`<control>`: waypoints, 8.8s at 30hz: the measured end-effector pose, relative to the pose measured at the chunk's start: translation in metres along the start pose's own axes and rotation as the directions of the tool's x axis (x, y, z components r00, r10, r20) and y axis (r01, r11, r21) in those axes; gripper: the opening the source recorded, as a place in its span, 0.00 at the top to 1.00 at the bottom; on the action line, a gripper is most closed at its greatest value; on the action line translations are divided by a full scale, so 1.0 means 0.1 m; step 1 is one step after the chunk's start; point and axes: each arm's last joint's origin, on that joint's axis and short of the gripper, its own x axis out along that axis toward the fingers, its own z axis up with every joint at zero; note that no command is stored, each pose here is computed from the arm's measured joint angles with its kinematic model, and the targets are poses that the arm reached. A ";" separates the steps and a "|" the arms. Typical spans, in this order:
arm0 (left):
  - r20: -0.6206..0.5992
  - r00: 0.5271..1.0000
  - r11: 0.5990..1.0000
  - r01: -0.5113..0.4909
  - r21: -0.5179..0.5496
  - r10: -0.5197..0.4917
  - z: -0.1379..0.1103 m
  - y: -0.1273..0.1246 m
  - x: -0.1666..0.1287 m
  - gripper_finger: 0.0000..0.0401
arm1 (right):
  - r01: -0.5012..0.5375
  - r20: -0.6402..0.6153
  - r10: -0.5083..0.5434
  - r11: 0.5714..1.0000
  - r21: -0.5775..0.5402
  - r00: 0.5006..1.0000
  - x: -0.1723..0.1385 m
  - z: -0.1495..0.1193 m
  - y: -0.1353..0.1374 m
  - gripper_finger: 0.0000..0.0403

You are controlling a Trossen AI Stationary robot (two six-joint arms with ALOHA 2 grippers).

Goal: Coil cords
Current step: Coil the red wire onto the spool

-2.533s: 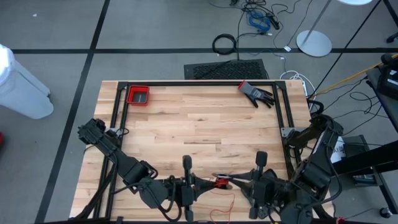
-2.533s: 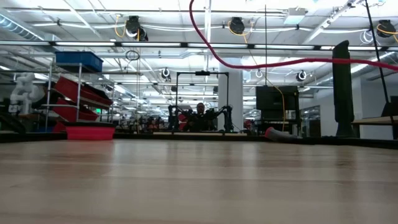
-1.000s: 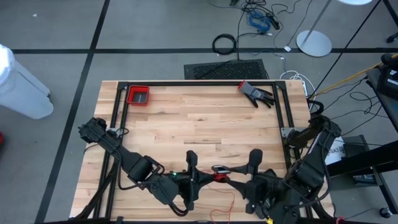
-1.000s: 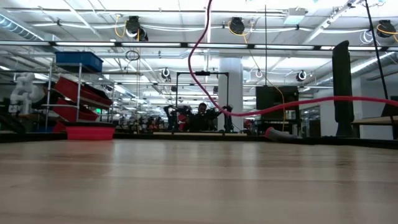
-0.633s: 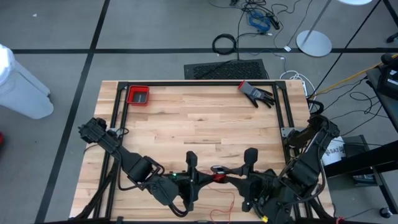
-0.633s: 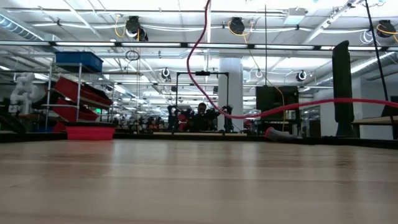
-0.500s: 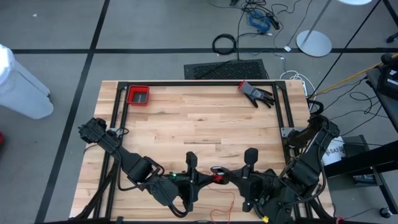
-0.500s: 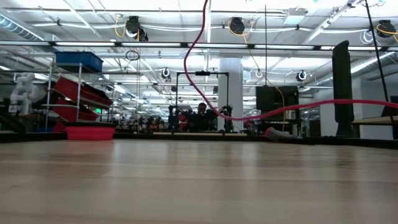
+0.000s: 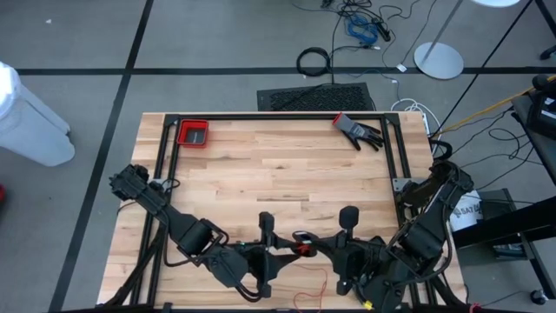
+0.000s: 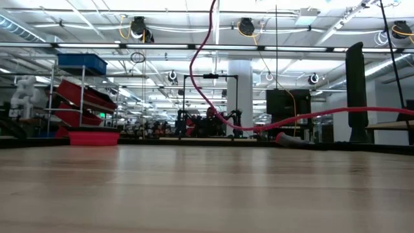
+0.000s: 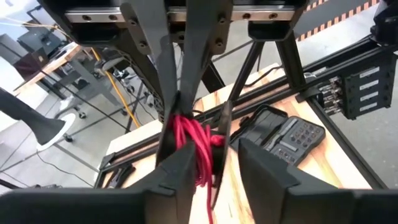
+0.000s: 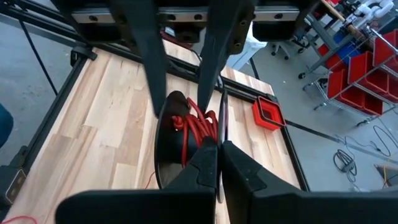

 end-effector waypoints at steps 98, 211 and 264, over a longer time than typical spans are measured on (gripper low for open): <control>-0.153 0.752 0.741 -0.659 -0.133 0.641 -1.33 -1.63 0.57 0.98 | 0.022 0.190 -0.043 0.994 0.109 0.981 -0.65 0.00 0.28 1.00; -0.221 0.831 0.853 -0.521 0.012 0.511 -1.24 -1.66 0.48 0.99 | 0.018 0.189 -0.039 0.994 0.112 0.981 -0.66 -0.01 0.28 1.00; -0.075 0.866 0.848 -0.499 -0.177 0.494 -0.77 -1.00 1.22 1.00 | 0.301 0.142 -0.351 0.909 0.288 0.926 -0.02 0.07 0.26 1.00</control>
